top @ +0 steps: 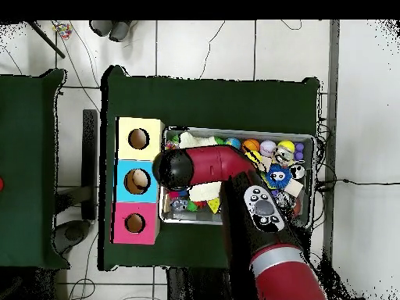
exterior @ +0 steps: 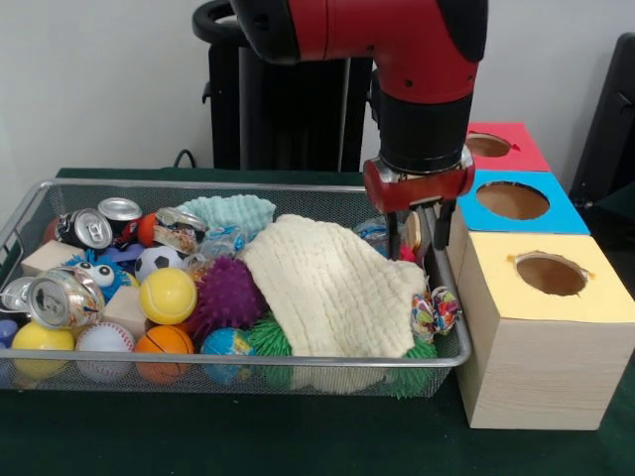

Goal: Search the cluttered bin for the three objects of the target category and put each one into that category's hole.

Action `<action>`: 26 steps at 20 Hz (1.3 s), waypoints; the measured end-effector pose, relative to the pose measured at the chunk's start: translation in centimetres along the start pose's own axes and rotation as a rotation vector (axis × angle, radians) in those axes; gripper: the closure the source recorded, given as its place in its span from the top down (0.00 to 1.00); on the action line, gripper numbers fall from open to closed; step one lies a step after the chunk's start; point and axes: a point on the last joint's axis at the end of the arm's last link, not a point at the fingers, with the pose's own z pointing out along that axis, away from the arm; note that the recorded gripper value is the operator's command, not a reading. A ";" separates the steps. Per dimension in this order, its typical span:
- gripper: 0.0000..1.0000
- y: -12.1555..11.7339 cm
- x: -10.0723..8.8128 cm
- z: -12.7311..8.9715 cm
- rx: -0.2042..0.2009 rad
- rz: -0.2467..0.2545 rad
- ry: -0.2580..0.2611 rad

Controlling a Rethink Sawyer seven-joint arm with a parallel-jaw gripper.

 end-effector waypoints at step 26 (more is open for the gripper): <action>1.00 -6.3 -3.9 2.7 0.169 0.001 -0.092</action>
